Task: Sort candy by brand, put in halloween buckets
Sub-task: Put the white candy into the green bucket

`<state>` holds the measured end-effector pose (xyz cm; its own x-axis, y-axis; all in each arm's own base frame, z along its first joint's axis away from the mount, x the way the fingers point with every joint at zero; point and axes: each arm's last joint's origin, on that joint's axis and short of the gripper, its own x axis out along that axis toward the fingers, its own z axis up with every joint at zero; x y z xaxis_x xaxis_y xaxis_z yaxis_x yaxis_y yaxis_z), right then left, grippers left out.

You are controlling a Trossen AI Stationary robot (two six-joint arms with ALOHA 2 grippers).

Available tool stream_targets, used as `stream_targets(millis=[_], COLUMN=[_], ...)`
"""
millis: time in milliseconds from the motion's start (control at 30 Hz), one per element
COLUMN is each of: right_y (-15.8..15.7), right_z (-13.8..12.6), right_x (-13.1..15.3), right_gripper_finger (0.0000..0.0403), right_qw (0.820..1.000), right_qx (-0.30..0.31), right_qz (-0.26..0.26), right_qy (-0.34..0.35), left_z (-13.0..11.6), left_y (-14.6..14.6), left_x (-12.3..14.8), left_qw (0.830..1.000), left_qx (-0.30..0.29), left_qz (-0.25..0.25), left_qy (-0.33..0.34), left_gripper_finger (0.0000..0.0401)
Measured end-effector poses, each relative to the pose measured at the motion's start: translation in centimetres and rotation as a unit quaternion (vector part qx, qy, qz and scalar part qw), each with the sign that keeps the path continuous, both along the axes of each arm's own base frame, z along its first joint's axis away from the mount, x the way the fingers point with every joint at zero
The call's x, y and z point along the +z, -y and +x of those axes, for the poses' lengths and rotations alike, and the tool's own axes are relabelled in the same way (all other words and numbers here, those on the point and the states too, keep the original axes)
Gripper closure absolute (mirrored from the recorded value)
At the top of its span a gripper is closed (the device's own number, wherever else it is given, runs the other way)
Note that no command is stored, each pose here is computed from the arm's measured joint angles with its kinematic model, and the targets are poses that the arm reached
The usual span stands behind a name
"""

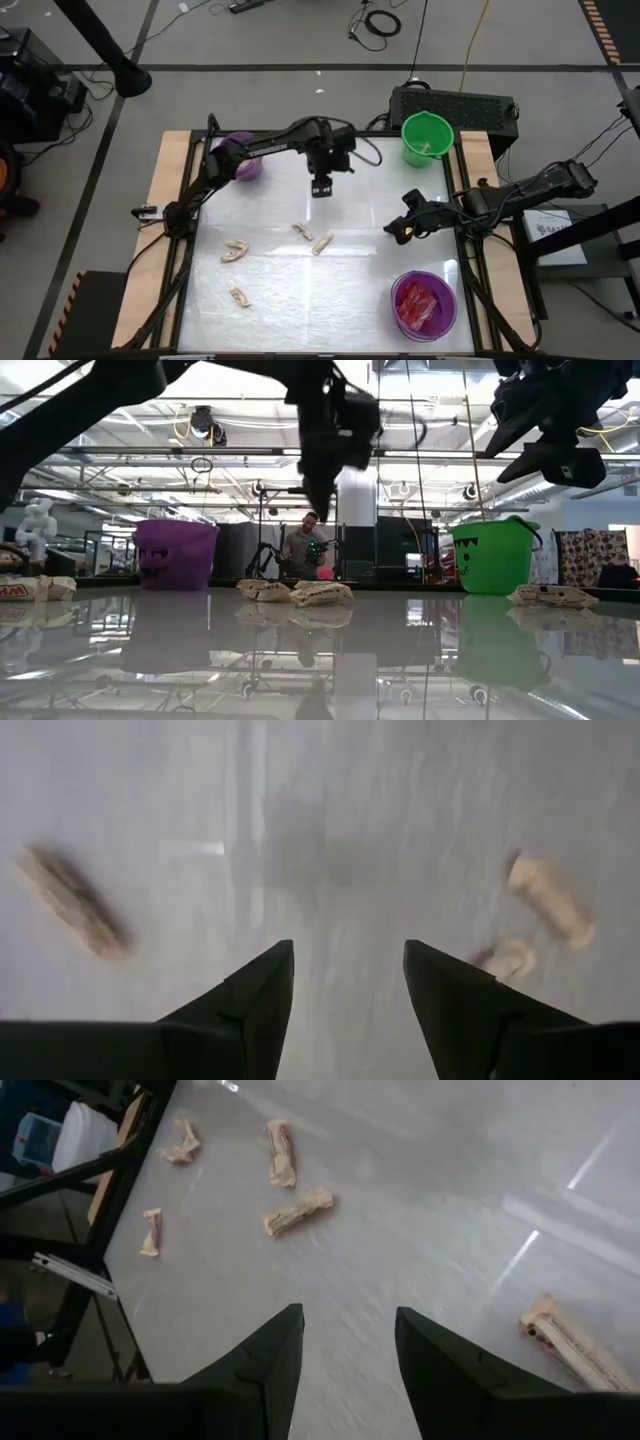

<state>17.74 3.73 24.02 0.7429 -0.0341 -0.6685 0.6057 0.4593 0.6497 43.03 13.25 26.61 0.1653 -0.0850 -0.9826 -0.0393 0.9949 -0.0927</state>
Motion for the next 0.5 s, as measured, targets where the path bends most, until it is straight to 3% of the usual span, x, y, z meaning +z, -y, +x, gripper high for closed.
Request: stream_targets(millis=[67,200,400,500], right_y=[0.2,0.6,0.8,0.8], right_z=[0.1,0.2,0.3,0.3], right_x=[0.0,0.0,0.1,0.1], right_gripper_finger=[0.0250,0.0250,0.0250,0.0250], right_qw=[1.000,1.000,1.000,1.000], right_qx=[-0.003,-0.007,-0.007,-0.006], right_qz=[-0.003,-0.011,-0.017,-0.017], right_qy=[0.001,0.003,0.008,0.008], left_z=[-0.5,-0.9,-2.2,-3.6], left_y=[0.1,-1.8,-7.0,-9.2], left_x=[-1.1,-3.1,-6.4,-7.0], left_qw=[1.000,0.999,0.983,0.975], left_qx=[0.000,0.015,0.131,0.185], left_qz=[-0.005,0.027,0.121,0.117], left_qy=[-0.017,0.035,0.047,0.039], left_gripper_finger=[0.0202,0.0203,0.0203,0.0203])
